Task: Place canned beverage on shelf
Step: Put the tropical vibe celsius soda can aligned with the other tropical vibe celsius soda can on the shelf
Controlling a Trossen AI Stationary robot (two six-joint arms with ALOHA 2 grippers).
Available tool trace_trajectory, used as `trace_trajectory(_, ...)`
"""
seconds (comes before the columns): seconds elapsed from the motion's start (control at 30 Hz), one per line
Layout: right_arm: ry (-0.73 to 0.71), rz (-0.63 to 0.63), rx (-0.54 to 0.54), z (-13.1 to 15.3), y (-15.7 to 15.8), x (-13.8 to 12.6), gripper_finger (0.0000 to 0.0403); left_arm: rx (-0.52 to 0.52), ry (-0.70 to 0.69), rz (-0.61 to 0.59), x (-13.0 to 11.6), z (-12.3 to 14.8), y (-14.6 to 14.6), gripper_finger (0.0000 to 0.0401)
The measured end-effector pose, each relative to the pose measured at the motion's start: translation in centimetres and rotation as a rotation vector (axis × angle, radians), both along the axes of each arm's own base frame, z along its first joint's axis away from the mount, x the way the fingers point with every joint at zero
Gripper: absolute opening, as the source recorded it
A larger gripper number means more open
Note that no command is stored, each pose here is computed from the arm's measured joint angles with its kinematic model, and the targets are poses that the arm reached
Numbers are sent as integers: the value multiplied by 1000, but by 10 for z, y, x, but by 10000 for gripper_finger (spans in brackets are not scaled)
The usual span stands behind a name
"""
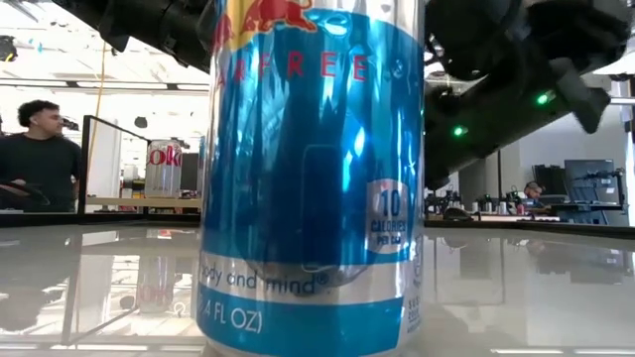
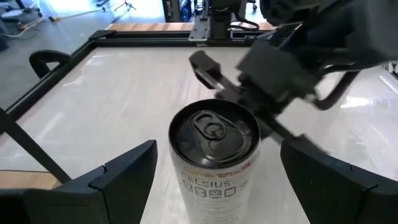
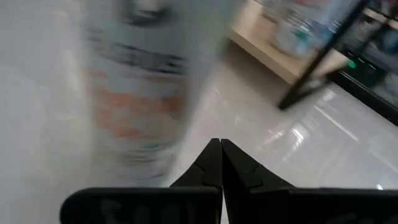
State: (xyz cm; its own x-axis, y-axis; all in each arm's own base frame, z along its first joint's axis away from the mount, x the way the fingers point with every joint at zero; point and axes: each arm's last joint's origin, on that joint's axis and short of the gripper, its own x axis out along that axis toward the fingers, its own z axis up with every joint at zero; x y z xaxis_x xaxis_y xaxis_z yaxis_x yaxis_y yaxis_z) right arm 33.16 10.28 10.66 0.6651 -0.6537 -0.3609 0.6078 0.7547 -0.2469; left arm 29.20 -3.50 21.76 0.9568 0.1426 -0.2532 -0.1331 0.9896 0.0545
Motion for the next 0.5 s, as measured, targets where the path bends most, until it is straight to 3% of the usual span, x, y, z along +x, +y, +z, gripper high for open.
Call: trace_trajectory(0.5, 52, 340, 28, 7, 22, 6, 21, -17, 20, -4, 0, -2, 1, 328)
